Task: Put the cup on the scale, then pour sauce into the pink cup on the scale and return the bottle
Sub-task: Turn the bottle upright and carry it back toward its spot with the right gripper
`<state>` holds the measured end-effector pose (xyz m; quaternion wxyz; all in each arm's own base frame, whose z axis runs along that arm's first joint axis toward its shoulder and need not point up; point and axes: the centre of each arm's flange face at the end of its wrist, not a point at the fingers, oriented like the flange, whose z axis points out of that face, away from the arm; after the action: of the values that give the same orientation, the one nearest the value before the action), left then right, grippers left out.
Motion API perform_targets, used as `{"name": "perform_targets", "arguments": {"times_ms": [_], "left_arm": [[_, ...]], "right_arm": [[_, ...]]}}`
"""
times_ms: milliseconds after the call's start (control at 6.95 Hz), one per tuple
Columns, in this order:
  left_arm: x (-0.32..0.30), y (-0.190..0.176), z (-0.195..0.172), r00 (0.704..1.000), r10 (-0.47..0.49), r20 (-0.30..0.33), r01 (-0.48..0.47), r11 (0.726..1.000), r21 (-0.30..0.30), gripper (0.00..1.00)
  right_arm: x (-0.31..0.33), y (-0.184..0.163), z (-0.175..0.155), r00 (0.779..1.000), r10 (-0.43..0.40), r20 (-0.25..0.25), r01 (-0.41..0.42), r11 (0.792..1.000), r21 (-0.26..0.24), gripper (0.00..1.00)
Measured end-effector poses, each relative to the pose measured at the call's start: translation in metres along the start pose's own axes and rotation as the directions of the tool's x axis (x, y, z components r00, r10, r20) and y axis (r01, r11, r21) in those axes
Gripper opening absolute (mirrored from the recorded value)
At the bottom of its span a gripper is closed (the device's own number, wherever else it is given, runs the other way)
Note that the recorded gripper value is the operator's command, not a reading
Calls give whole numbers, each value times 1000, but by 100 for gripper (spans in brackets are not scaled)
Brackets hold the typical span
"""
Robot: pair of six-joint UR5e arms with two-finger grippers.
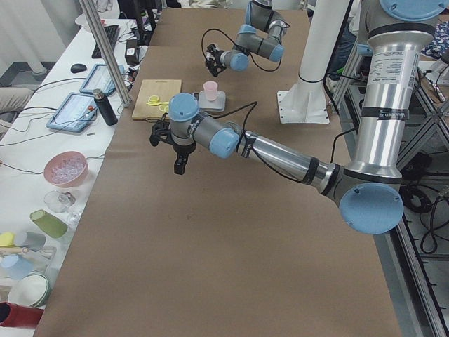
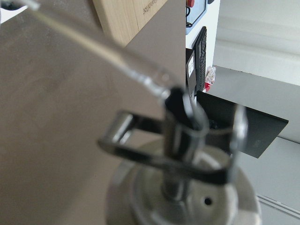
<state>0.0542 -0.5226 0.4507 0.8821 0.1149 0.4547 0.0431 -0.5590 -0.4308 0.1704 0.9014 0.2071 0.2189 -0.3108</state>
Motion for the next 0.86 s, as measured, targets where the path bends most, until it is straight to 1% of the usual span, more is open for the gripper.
{"name": "perform_targets", "arguments": {"times_ms": [144,288,576,720,864], "left_arm": [[0,0,-1,1000,0,0,0,1000,2,97],[1,0,-2,1000,1,0,-1,1000,4,97],[3,-2,-4,1000,4,-1,-4,1000,9,97],[4,-2,-6,1000,6,-1,-6,1000,12,97],[4,-3,-8,1000,7,0,-7,1000,16,97]], "right_arm": [[8,2,7,998,49,33,-51,998,41,0],[20,1,16,993,93,75,-98,993,68,0],[36,-4,46,974,149,169,-167,981,100,0],[45,-5,67,962,165,219,-192,975,109,0],[56,-3,91,940,181,288,-223,968,118,0]]}}
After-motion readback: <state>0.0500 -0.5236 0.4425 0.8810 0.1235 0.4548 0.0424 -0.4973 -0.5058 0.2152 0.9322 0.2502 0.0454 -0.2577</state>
